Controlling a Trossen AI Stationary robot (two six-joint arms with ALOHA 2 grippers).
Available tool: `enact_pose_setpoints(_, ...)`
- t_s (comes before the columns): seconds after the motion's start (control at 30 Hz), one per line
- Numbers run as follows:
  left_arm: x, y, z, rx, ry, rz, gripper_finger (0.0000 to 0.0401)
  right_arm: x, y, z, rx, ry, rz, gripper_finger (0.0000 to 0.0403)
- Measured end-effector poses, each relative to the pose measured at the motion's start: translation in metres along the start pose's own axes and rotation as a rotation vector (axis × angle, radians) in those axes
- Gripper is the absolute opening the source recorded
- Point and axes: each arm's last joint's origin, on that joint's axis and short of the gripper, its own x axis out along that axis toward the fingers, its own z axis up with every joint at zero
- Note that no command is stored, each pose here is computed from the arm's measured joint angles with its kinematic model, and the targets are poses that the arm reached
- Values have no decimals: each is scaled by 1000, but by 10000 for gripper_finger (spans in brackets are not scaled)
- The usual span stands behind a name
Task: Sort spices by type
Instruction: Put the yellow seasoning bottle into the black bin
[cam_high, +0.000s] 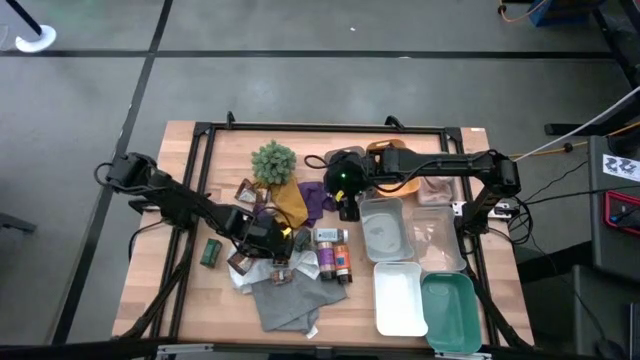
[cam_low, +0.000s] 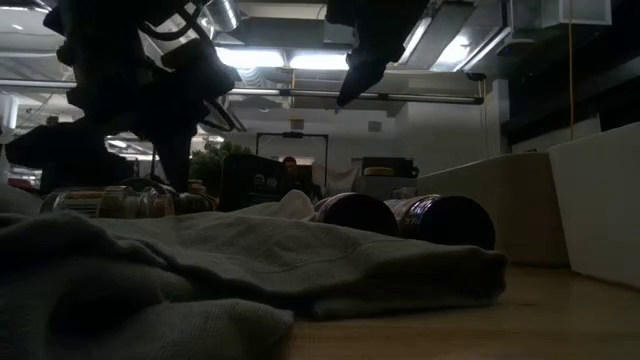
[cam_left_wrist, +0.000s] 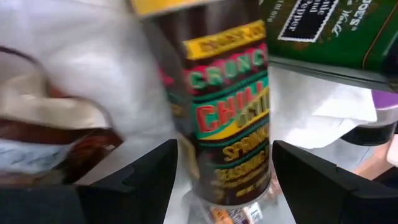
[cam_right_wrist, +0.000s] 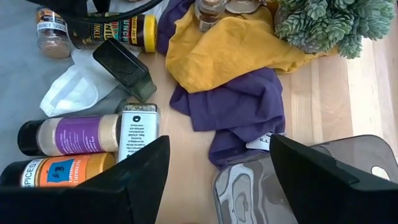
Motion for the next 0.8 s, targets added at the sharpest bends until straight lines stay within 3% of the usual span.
enact_pose_setpoints(0.47, 22, 5, 1, 50, 6, 65, 250, 0, 0, 0, 0, -3, 0, 276)
enact_pose_setpoints(0.7, 20, 5, 1, 81, 8, 63, 206, 0, 0, 0, 0, -3, 0, 276)
enact_pose_setpoints(0.8, 16, 4, 0, 99, 7, 52, 205, 0, 0, 0, 0, -3, 0, 276)
